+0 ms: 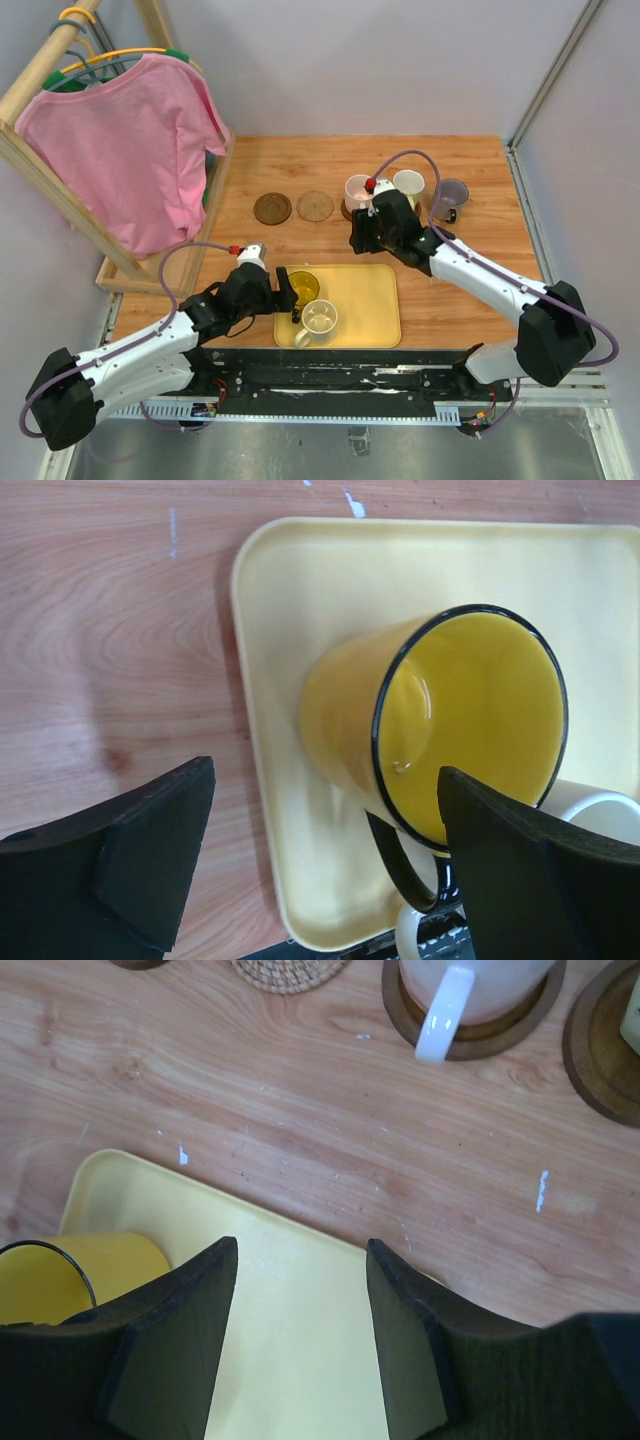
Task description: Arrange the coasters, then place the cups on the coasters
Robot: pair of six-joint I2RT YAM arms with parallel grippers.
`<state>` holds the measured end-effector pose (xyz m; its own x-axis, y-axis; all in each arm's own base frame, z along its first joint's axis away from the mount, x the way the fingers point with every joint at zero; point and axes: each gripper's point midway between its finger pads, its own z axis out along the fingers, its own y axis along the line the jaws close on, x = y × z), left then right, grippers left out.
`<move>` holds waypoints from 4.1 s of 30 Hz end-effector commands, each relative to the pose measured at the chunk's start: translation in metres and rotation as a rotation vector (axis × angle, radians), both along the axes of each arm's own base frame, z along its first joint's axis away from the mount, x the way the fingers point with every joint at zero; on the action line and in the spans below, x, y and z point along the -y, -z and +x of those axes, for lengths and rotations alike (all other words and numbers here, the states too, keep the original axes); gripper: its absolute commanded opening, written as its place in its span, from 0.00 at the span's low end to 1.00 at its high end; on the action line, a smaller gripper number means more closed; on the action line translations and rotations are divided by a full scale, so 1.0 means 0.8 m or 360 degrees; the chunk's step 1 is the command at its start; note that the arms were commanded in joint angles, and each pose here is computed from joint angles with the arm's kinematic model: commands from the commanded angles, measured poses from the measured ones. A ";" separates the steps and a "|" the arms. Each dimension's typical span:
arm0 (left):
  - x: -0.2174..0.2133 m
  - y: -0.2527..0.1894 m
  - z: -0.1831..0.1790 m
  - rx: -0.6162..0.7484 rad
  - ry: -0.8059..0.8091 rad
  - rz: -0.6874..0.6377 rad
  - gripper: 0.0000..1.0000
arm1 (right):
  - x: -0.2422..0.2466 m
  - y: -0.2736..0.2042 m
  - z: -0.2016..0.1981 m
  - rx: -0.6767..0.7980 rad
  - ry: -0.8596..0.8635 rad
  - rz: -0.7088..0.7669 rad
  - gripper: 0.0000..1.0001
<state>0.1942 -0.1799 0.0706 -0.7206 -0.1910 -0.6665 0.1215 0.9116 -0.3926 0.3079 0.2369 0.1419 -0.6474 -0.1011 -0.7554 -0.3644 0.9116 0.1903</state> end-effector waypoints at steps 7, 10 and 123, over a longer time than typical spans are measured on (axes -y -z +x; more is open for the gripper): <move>-0.031 0.006 0.003 0.0014 -0.0203 0.0090 0.97 | -0.034 -0.024 0.009 0.0063 -0.0126 0.0111 0.57; -0.031 0.003 0.007 0.0035 -0.0219 0.0087 0.97 | -0.037 -0.028 0.012 0.0061 -0.0150 0.0091 0.58; 0.002 0.005 -0.034 0.0027 0.0180 0.0276 0.51 | 0.011 0.012 -0.041 -0.0005 -0.0005 0.0138 0.66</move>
